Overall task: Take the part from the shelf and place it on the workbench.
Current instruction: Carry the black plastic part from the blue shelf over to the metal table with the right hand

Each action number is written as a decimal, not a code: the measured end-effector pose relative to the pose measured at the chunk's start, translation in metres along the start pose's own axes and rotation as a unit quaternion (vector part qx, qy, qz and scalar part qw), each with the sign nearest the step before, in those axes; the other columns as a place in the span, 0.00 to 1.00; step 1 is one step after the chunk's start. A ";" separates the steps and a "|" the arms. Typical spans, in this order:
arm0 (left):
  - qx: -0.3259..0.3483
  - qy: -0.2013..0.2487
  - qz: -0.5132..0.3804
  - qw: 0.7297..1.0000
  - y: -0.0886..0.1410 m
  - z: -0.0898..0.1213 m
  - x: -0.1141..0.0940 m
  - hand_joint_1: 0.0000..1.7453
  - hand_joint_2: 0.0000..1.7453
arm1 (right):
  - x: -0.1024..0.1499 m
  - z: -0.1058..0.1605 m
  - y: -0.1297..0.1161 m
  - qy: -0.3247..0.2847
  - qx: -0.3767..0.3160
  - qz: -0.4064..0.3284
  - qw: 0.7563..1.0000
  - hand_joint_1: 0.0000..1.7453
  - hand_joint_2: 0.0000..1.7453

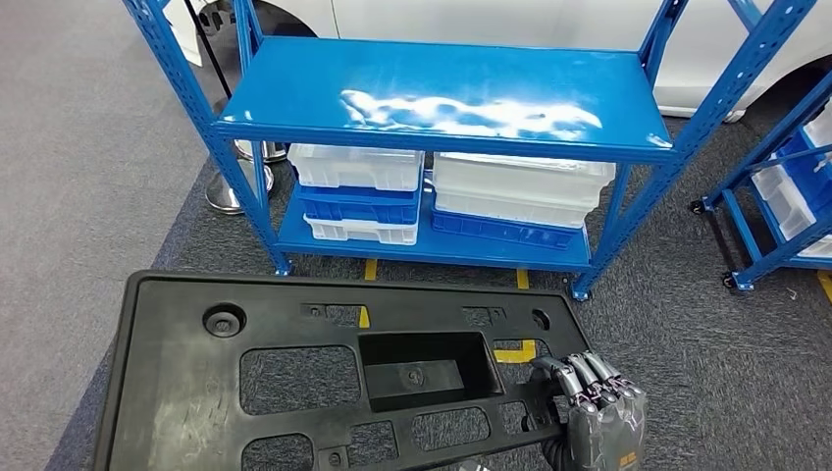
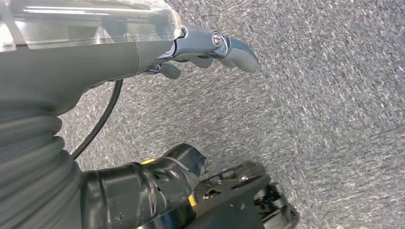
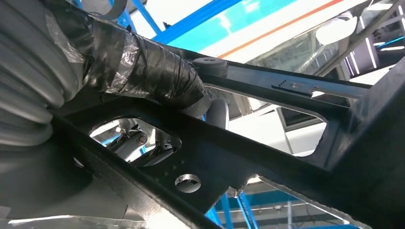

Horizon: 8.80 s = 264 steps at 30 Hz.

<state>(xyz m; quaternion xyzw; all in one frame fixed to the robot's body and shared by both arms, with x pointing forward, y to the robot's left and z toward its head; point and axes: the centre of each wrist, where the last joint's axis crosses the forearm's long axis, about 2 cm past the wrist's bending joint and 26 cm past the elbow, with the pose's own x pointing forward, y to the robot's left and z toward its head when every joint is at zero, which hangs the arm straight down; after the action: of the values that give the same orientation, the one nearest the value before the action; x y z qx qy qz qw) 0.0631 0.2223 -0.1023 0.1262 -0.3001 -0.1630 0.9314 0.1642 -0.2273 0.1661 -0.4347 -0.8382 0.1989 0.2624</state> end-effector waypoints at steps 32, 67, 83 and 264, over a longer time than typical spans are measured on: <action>0.002 0.008 0.008 1.000 -0.006 0.004 -0.003 0.00 1.00 | -0.011 0.018 -0.020 0.070 -0.062 -0.019 0.995 1.00 1.00; 0.006 0.012 0.015 1.000 -0.005 0.003 -0.002 0.00 1.00 | -0.009 0.013 -0.027 0.131 -0.173 -0.097 0.971 1.00 1.00; 0.006 0.022 0.011 1.000 -0.008 0.006 -0.004 0.00 1.00 | -0.001 0.008 -0.043 0.149 -0.216 -0.092 0.960 1.00 1.00; -0.006 -0.007 0.009 1.000 -0.001 0.004 -0.008 0.00 1.00 | -0.014 0.013 -0.049 0.158 -0.218 -0.054 0.962 1.00 1.00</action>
<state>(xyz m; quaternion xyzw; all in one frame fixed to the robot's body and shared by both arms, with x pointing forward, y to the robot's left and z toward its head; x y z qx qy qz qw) 0.0545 0.2238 -0.1039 0.1166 -0.3063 -0.1575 0.9315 0.1327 -0.2668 0.1796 -0.4613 -0.8315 -0.0745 0.3003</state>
